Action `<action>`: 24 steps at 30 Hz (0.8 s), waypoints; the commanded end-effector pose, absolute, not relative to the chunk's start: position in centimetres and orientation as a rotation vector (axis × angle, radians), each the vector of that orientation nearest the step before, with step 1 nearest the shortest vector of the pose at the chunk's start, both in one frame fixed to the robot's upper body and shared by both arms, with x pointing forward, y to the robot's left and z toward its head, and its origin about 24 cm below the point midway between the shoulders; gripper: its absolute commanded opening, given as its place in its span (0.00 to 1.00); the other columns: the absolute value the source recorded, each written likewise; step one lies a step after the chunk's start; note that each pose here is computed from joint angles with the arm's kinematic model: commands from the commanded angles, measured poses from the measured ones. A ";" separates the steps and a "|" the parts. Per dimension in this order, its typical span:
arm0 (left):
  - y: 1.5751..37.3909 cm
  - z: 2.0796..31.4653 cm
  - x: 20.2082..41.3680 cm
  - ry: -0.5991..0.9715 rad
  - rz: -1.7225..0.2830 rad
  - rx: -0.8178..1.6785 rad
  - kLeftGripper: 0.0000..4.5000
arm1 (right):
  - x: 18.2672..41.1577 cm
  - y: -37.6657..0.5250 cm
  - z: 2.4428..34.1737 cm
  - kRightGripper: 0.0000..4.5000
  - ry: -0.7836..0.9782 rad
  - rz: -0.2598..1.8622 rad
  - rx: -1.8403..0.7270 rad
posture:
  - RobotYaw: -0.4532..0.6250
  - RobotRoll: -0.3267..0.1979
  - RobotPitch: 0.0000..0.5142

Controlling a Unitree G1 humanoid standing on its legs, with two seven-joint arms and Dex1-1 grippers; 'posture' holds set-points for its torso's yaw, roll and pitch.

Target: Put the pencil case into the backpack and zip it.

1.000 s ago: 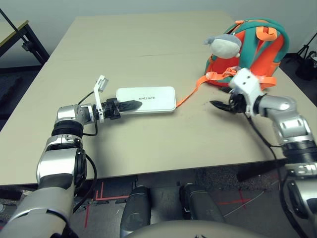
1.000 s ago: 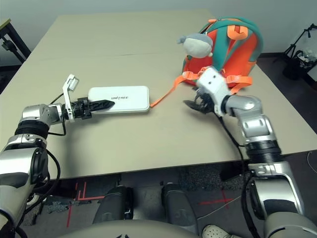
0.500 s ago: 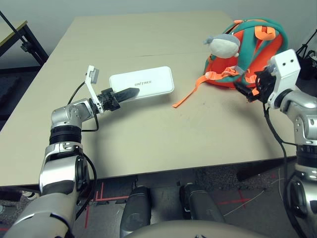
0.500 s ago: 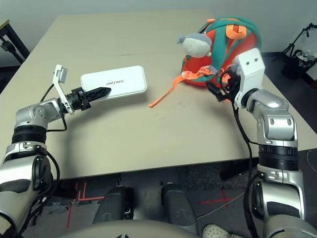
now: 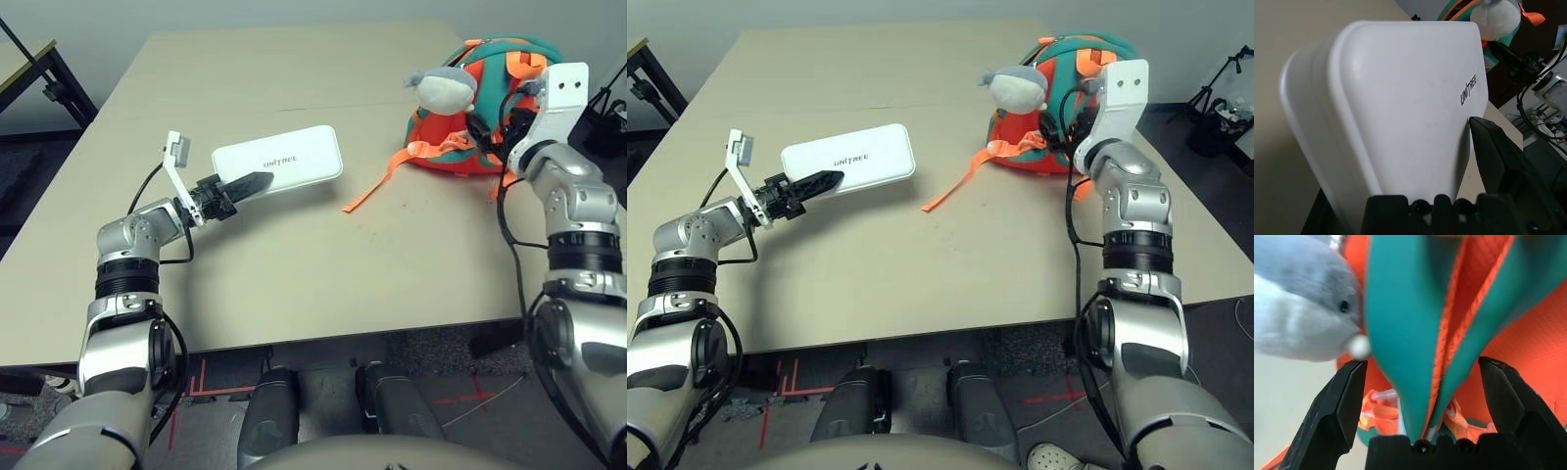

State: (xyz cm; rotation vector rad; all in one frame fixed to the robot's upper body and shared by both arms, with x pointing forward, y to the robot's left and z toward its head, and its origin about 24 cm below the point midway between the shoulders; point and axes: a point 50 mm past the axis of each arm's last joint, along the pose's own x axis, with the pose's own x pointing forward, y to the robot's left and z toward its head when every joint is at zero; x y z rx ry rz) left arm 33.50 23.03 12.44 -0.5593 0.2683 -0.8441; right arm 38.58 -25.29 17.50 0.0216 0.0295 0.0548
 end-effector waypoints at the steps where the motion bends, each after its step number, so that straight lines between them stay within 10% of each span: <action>1: 23.3 13.1 33.2 0.223 -0.843 -0.576 0.74 | 39.3 -24.9 16.5 1.00 0.043 0.048 0.044 | 0.35 0.62 0.14; 5: 23.6 13.0 33.0 0.215 -0.824 -0.578 0.74 | 39.4 -24.8 15.5 1.00 0.051 0.046 0.063 | 0.35 0.62 0.14; 17: 24.1 12.9 33.3 0.185 -0.764 -0.549 0.74 | 39.3 -24.5 16.4 0.07 -0.045 0.100 0.061 | 0.35 0.62 0.15; 24: 24.5 13.1 33.8 0.169 -0.738 -0.522 0.74 | 38.6 -23.2 18.6 0.06 -0.149 0.246 0.041 | 0.34 0.62 0.15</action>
